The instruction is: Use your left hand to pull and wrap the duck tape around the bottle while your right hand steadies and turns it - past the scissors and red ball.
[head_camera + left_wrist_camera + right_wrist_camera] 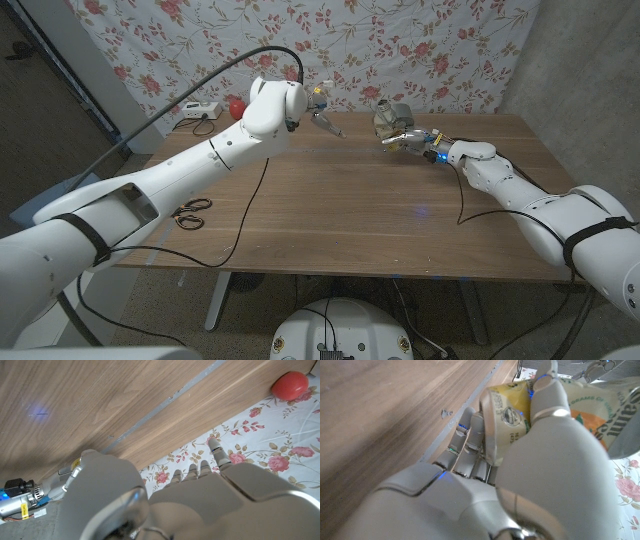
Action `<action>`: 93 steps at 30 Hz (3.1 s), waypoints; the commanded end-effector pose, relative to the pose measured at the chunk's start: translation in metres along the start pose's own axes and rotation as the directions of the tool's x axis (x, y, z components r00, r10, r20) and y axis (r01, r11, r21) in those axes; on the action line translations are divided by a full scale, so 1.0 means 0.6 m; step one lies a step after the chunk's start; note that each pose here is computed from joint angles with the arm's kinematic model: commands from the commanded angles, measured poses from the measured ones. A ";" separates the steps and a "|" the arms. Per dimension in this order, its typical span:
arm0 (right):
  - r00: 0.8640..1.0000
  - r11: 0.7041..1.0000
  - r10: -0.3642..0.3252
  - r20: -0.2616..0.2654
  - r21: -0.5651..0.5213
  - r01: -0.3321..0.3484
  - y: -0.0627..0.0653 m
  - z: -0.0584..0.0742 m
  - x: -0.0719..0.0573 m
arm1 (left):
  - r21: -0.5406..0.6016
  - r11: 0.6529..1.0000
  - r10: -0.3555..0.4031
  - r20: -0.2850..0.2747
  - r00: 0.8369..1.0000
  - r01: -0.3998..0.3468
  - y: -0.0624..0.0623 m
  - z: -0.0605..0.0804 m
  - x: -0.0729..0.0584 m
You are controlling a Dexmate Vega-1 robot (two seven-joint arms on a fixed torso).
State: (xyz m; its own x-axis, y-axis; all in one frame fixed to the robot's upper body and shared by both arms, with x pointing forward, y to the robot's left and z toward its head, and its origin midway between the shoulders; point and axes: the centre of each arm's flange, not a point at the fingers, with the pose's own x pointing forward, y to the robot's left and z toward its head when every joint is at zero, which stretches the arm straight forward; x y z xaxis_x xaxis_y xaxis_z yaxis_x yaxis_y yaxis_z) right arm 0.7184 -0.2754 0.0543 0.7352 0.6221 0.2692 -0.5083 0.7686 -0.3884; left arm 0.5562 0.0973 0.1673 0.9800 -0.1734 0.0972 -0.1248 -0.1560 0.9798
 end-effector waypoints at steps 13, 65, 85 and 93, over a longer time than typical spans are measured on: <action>0.930 0.850 -0.364 -0.041 -0.424 0.314 0.033 0.018 -0.020 | 0.011 0.999 -0.050 -0.013 0.999 0.050 -0.010 -0.002 0.002; 0.851 0.508 -0.496 -0.170 -0.852 0.126 0.071 0.038 0.013 | 0.028 0.999 -0.026 -0.027 0.999 0.026 -0.013 -0.017 -0.006; 0.987 0.964 -0.154 0.049 -0.212 0.161 0.055 0.014 0.010 | -0.048 0.997 0.068 0.023 0.997 -0.067 -0.024 -0.065 -0.024; 0.978 0.983 -0.159 0.135 -0.072 0.170 0.060 0.011 0.015 | -0.175 0.974 0.159 0.077 0.984 -0.143 -0.034 -0.112 -0.031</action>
State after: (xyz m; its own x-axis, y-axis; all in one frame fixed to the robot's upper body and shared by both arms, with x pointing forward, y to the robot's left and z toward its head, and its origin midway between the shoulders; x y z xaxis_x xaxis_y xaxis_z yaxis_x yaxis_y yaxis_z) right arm 0.7053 -0.2373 0.0455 0.8327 0.4756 0.2835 -0.2231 0.7568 -0.6144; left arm 0.5519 0.1402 0.1581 0.9693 -0.1946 0.1504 -0.1721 -0.1000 0.9800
